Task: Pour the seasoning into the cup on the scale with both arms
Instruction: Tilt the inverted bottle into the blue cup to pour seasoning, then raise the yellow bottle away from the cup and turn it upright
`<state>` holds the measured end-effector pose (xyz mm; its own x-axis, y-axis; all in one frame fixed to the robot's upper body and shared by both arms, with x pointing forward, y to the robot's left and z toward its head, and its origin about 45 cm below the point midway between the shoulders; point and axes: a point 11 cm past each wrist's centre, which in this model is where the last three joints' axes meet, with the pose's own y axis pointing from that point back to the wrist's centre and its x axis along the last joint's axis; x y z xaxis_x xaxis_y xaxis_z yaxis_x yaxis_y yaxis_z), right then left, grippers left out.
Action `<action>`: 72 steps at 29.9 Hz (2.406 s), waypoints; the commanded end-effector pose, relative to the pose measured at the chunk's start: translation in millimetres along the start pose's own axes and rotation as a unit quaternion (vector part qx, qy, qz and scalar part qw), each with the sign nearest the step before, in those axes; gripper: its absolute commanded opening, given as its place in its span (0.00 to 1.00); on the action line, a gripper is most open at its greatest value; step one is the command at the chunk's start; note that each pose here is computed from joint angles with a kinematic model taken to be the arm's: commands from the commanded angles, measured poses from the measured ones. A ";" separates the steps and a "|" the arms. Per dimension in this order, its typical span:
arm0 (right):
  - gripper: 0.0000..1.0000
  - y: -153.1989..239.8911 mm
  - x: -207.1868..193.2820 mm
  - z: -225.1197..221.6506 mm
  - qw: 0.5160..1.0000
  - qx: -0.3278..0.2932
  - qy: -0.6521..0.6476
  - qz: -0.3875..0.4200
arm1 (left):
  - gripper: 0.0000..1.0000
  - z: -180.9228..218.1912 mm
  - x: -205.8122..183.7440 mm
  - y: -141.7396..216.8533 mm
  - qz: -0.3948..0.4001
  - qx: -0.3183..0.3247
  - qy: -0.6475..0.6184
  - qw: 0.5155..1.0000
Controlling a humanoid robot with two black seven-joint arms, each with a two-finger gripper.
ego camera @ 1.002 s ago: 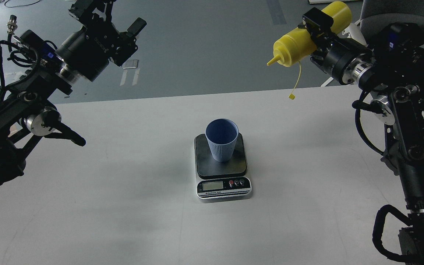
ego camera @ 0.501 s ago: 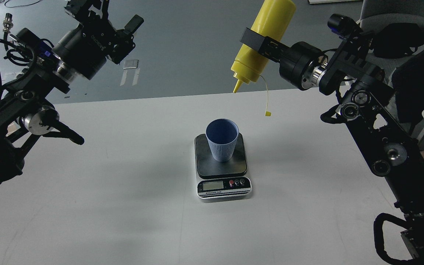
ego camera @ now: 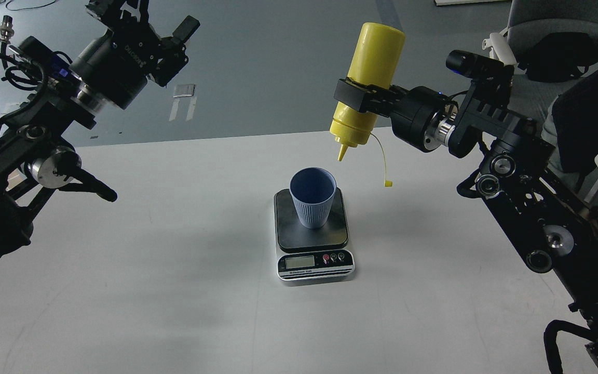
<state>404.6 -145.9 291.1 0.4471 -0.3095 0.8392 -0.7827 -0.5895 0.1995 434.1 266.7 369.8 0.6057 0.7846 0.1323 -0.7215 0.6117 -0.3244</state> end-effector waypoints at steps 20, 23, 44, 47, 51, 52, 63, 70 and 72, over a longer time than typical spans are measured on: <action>0.00 -31.5 -9.5 -21.3 0.999 0.015 0.027 -0.017 | 0.98 2.9 -2.1 -0.5 -0.006 -0.004 0.002 1.000; 0.00 -31.6 -15.7 -21.7 0.999 0.015 0.030 -0.025 | 0.98 2.9 -2.3 -0.5 -0.007 -0.004 0.003 1.000; 0.00 30.6 95.0 35.2 0.790 0.143 -0.578 0.144 | 0.98 -2.0 -5.3 -0.9 -0.007 0.001 0.004 1.000; 0.00 45.4 99.8 51.2 0.739 0.182 -0.623 0.179 | 0.98 -1.5 -5.5 -1.1 -0.008 0.001 0.004 1.000; 0.00 59.7 101.5 64.8 0.688 0.210 -0.666 0.198 | 0.98 -2.7 -5.9 -0.1 -0.010 0.003 0.004 1.000; 0.00 67.5 107.7 69.8 0.657 0.233 -0.687 0.205 | 0.98 -3.1 -6.2 0.0 -0.010 0.004 0.004 1.000; 0.01 114.4 31.8 127.4 0.575 0.232 -0.760 0.197 | 0.98 -5.0 -4.9 2.6 -0.011 0.010 0.001 1.000; 0.02 133.7 -14.0 163.9 0.501 0.204 -0.811 0.222 | 0.98 -12.8 -5.3 9.1 -0.016 0.031 -0.006 0.999; 0.03 146.4 -18.2 180.6 0.468 0.208 -0.822 0.248 | 0.98 -12.6 -4.3 10.4 -0.016 0.033 -0.008 0.999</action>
<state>365.8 -339.8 227.6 0.3037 -0.4887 -0.8179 -0.9512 -0.2048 -0.2308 428.8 267.2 354.3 0.6243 0.7664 0.1516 -0.7216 0.6400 -0.2638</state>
